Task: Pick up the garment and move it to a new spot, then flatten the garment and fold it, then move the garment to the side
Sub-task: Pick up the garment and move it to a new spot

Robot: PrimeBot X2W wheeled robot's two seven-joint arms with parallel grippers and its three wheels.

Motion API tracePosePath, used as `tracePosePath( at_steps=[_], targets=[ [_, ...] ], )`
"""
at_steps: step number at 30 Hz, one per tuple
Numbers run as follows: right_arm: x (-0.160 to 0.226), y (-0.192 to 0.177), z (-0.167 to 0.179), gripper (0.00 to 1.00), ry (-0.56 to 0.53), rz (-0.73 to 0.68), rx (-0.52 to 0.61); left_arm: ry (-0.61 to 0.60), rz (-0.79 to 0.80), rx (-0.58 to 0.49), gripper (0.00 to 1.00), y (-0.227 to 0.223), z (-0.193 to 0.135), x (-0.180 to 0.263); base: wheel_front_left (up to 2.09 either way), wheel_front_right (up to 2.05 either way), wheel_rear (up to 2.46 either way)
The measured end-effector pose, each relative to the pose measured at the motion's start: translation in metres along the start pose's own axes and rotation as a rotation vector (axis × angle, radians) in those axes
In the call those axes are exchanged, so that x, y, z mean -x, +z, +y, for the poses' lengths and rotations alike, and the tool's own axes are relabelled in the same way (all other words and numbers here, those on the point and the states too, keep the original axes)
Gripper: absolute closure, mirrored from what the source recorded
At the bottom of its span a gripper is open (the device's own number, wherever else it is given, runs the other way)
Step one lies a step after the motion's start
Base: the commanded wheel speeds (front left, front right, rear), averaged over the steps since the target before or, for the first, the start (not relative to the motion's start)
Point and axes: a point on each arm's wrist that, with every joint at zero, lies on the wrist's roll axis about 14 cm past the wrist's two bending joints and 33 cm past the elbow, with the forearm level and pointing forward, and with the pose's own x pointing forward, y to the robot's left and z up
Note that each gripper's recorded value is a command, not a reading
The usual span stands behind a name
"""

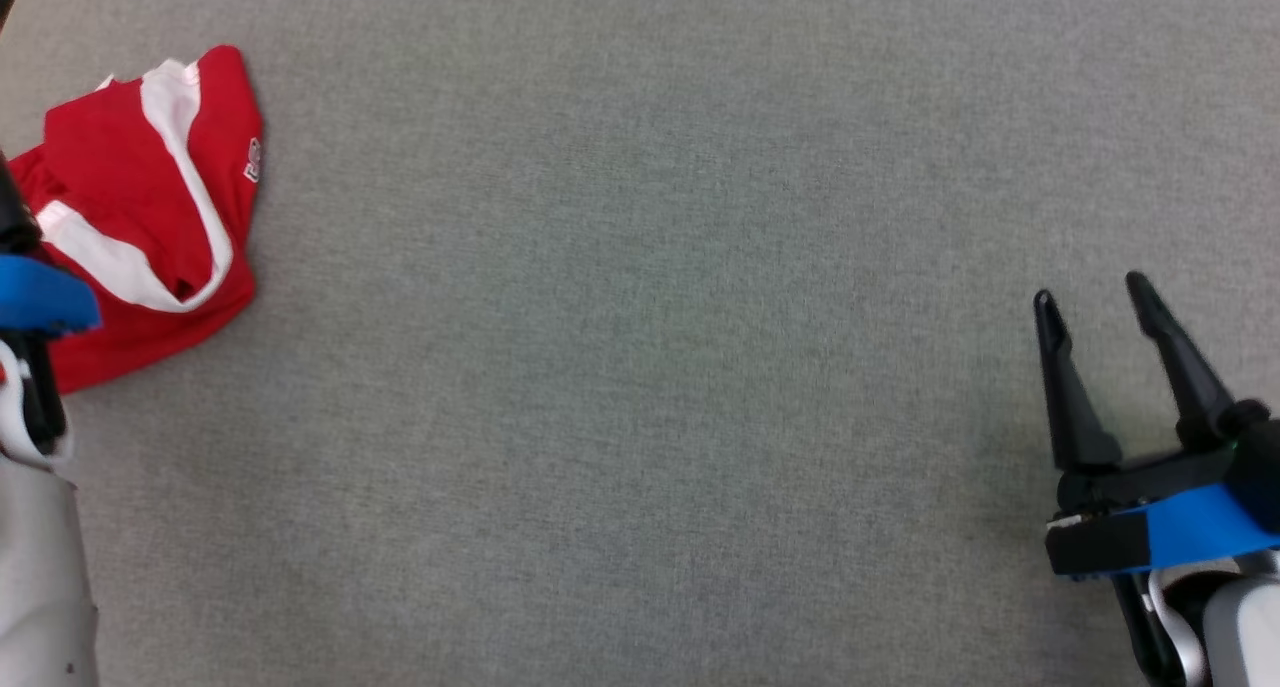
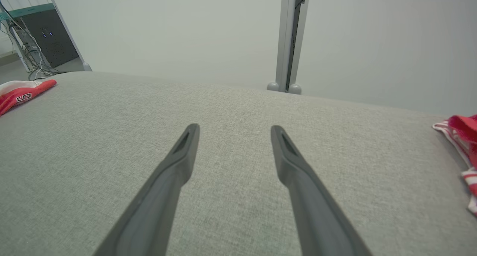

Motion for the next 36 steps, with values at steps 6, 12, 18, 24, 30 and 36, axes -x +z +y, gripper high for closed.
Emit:
tracePosePath(
  at_steps=[6, 12, 18, 24, 30, 36],
  targets=[
    [-0.002, -0.009, -0.025, 0.0, -0.05, 0.027, 0.031, -0.01, 0.192, -0.024, 0.0, -0.05, -0.005, -0.033, 0.0, 0.0, 0.0],
    [-0.007, -0.015, -0.03, 0.0, -0.053, 0.042, 0.038, -0.011, 0.458, -0.023, 0.0, -0.111, -0.003, -0.023, 0.0, 0.0, 0.0],
    [-0.01, -0.012, -0.03, 0.0, -0.047, 0.039, 0.048, -0.02, 0.696, -0.011, 0.0, -0.15, -0.006, 0.002, 0.0, 0.0, 0.0],
    [-0.011, -0.005, -0.026, 0.0, -0.037, 0.024, 0.05, -0.025, 0.869, 0.083, 0.01, -0.167, -0.021, 0.017, 0.0, 0.0, 0.0],
    [-0.007, -0.001, -0.027, 0.0, -0.047, 0.02, 0.047, -0.058, 0.838, 0.087, 1.0, -0.16, -0.03, 0.012, 0.0, 0.0, 0.0],
    [-0.001, 0.007, -0.026, 0.0, -0.062, -0.009, 0.03, -0.126, 0.504, 0.094, 1.0, -0.088, -0.054, -0.039, 0.0, 0.0, 0.0]
  ],
)
